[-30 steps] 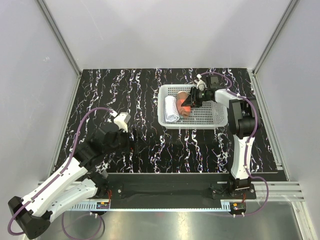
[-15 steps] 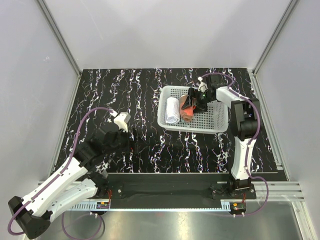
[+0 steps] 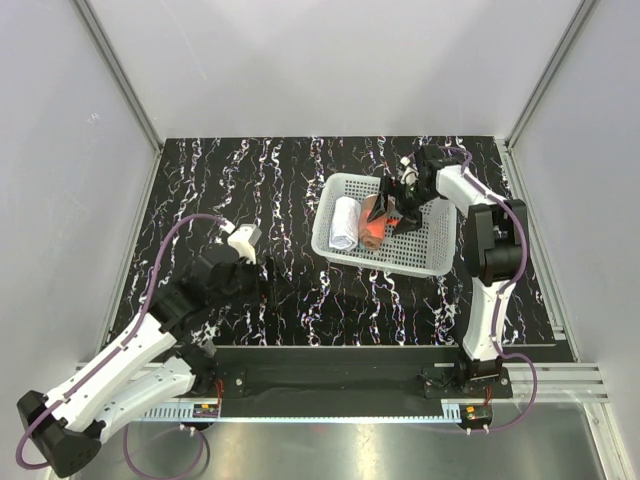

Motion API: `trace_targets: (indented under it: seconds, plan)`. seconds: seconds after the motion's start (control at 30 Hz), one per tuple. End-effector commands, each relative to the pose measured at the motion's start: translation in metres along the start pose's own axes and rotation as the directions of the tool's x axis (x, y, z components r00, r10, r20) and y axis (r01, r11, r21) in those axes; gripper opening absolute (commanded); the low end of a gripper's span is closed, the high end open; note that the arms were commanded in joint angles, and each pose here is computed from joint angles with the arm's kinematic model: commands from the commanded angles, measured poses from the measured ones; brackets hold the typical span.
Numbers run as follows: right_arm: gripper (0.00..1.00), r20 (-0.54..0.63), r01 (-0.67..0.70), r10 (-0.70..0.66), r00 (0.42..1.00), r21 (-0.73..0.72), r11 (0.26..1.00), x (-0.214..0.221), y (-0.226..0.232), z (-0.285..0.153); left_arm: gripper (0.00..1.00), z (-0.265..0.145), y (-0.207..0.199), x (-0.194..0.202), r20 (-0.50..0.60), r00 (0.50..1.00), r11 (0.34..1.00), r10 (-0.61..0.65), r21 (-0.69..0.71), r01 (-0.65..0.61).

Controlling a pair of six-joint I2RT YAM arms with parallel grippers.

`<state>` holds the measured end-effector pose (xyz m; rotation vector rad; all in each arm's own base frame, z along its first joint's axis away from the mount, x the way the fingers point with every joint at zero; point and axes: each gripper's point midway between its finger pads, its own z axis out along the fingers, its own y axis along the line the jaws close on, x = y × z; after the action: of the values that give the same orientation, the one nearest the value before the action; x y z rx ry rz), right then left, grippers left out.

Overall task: Roll the towels
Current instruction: Place the rolled towel into the container

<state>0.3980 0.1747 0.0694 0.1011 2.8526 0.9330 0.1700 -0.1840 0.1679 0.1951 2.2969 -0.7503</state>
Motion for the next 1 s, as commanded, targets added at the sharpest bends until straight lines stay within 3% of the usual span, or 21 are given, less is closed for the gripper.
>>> trace_targets:
  seconds: [0.0, 0.17, 0.3, 0.53, 0.7, 0.8, 0.97]
  plan:
    - [0.99, 0.047, 0.009, -0.009, 0.999, 0.004, 1.0, -0.003, 0.032, -0.05, 0.86, 0.005, 0.004, -0.008, 0.023, 1.0, 1.0, -0.001, -0.029, 0.002]
    - [1.0, 0.074, 0.01, -0.012, 0.997, 0.028, 1.0, 0.005, 0.042, -0.077, 0.85, 0.022, 0.007, -0.018, -0.001, 1.0, 0.996, 0.013, -0.084, -0.013]
    - [1.0, 0.153, -0.018, 0.003, 0.988, 0.1, 0.995, 0.009, 0.043, -0.103, 0.85, 0.044, -0.002, -0.049, 0.03, 0.999, 0.995, 0.024, -0.097, -0.021]
    - [1.0, 0.343, -0.057, 0.053, 0.938, 0.002, 0.998, 0.052, 0.078, -0.158, 0.85, 0.097, -0.013, -0.112, 0.065, 0.998, 1.0, -0.023, -0.014, 0.024]
    - [1.0, 0.417, -0.093, 0.111, 0.902, -0.064, 0.994, 0.098, 0.083, -0.17, 0.84, 0.146, -0.012, -0.137, 0.05, 0.998, 0.999, -0.049, -0.006, 0.049]
    - [1.0, 0.489, -0.077, 0.116, 0.865, -0.099, 0.992, 0.121, 0.086, -0.192, 0.82, 0.189, -0.009, -0.132, -0.013, 0.997, 0.997, -0.071, 0.009, 0.071]
    - [1.0, 0.526, -0.08, 0.11, 0.843, -0.079, 0.994, 0.141, 0.08, -0.207, 0.81, 0.219, -0.021, -0.132, -0.031, 0.991, 0.987, -0.128, 0.09, 0.13]
